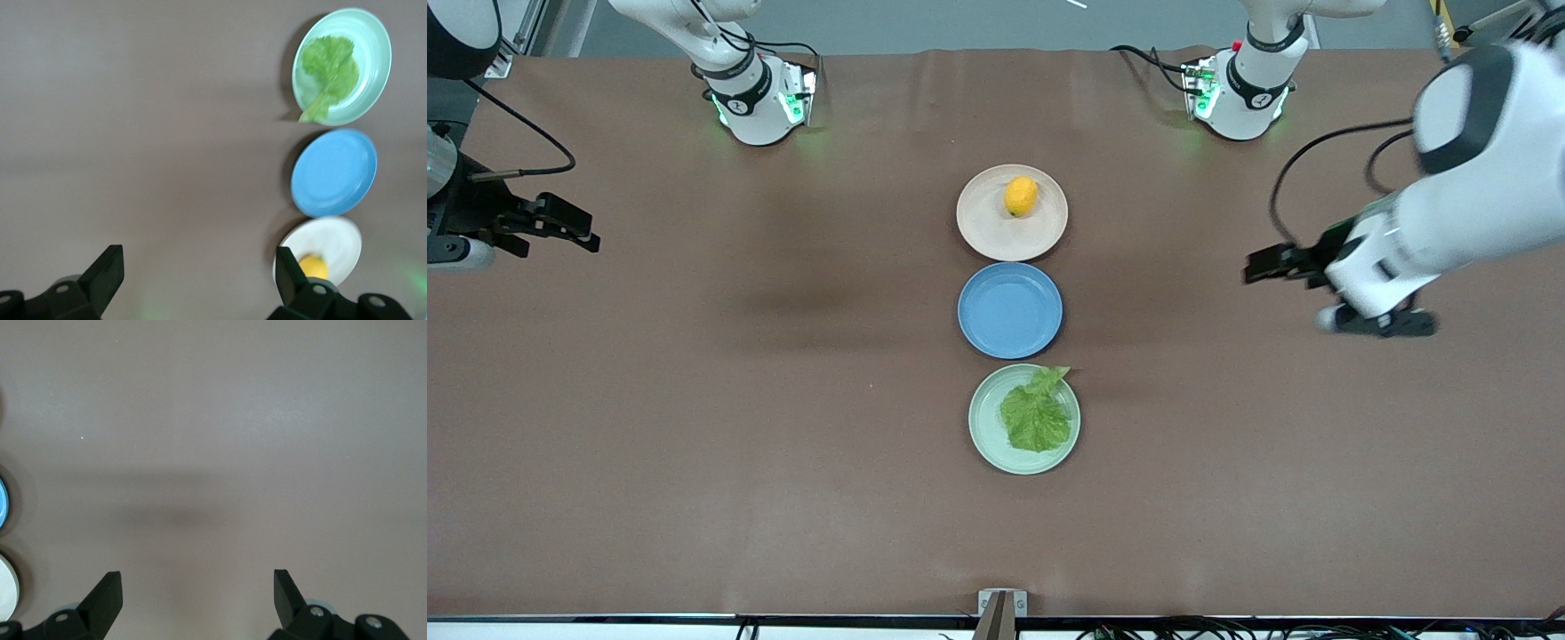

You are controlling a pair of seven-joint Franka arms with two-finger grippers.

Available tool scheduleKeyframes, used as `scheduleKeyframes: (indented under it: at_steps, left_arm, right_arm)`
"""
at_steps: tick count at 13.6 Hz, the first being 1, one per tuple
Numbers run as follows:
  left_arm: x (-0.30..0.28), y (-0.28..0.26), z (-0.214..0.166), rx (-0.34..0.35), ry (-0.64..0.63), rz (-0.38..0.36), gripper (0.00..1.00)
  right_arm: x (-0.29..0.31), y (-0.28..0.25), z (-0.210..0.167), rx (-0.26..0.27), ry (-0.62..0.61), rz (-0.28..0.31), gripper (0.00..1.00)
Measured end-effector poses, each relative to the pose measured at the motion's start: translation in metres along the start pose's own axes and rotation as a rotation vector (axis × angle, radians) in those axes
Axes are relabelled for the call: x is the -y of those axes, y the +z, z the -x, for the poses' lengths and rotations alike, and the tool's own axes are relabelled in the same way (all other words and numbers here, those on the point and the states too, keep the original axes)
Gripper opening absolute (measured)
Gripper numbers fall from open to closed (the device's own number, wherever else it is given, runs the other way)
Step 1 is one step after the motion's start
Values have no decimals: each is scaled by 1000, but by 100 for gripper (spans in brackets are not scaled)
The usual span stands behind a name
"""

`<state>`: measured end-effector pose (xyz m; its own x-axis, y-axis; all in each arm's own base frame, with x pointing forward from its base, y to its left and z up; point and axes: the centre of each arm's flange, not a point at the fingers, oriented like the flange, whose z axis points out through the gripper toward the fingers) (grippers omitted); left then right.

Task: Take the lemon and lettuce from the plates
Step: 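Move the left gripper toward the lettuce on the green plate, then lower the left gripper onto the lettuce while the right gripper reaches the lemon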

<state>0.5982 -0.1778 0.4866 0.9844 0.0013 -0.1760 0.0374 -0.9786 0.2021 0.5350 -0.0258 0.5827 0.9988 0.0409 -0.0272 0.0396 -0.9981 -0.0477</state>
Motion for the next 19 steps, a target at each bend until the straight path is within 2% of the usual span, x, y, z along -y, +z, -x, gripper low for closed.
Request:
scheduleKeyframes:
  at_steps: [3,6,8,10,11,14,17,19]
  left_arm:
    - [-67,79,-22,-47,-117,-3,100]
    - [-114,148,-39,-144,-220,32,100]
    - [-136,193,-51,-235,-311,86,100]
    - [-147,232,-65,-306,-375,135,100]
    - [-151,248,-71,-326,-396,152,100]
    - [-157,277,-81,-340,-433,168,100]
    - [-161,288,-81,-345,-471,182,100]
    - [-166,293,-77,-340,-471,180,98]
  right_arm:
    - [1,6,-7,21,-2,-1,100]
    - [-3,57,-36,96,0,-4,100]
    - [-1,101,-59,168,-5,-9,100]
    - [20,122,-63,220,41,-27,100]
    - [43,124,-61,227,83,-33,100]
    - [145,138,-34,200,192,-20,100]
    - [264,170,24,160,291,13,100]
    - [339,180,62,114,348,11,100]
